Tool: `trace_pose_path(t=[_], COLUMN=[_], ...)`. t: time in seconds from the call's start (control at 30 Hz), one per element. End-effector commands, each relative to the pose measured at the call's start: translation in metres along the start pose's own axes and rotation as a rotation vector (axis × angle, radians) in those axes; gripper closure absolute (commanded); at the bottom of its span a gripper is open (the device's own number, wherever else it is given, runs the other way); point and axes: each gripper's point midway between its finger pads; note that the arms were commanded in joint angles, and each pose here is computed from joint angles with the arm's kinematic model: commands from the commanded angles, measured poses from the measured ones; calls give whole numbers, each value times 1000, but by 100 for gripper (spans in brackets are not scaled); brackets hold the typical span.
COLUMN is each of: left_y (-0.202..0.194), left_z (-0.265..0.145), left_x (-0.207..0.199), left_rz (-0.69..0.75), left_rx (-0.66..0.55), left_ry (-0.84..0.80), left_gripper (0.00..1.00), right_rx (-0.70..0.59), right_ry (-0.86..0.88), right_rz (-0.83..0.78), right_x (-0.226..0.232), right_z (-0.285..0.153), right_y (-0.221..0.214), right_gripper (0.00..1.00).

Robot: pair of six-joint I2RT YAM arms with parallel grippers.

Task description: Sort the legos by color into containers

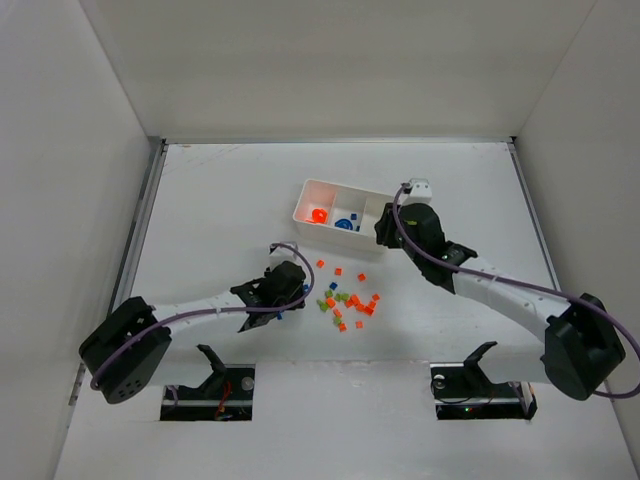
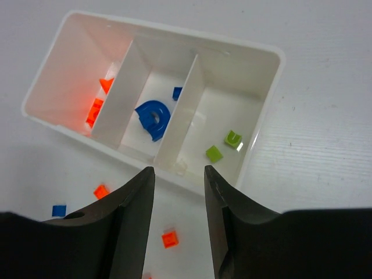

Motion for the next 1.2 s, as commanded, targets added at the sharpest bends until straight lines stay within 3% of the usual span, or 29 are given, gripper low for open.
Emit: trace_pose_path(t=[0.0, 0.27, 0.43, 0.87, 1.17], left_y=[15, 12, 21, 5, -1], left_z=[0, 4, -11, 5, 11], left_x=[-19, -26, -27, -28, -24], left_rz=[5, 47, -28, 39, 105], left_rx=[-34, -24, -83, -38, -30], left_ry=[-35, -36, -54, 6, 45], left_gripper=[67, 68, 71, 64, 71], right_rx=[-24, 37, 41, 21, 10], right_ry=[14, 59, 72, 95, 104], right_rz=[41, 27, 39, 42, 57], right_x=[4, 22, 23, 27, 26], right_z=[-9, -20, -22, -27, -31], right_y=[-7, -47, -58, -53, -54], right_gripper=[55, 56, 56, 56, 56])
Point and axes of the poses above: each gripper's point midway between its finger pads, its own z axis out along the fingers, its own x axis along the line the jaws close on, y = z × x, and after that the axes turned 9 degrees about -z, right-handed
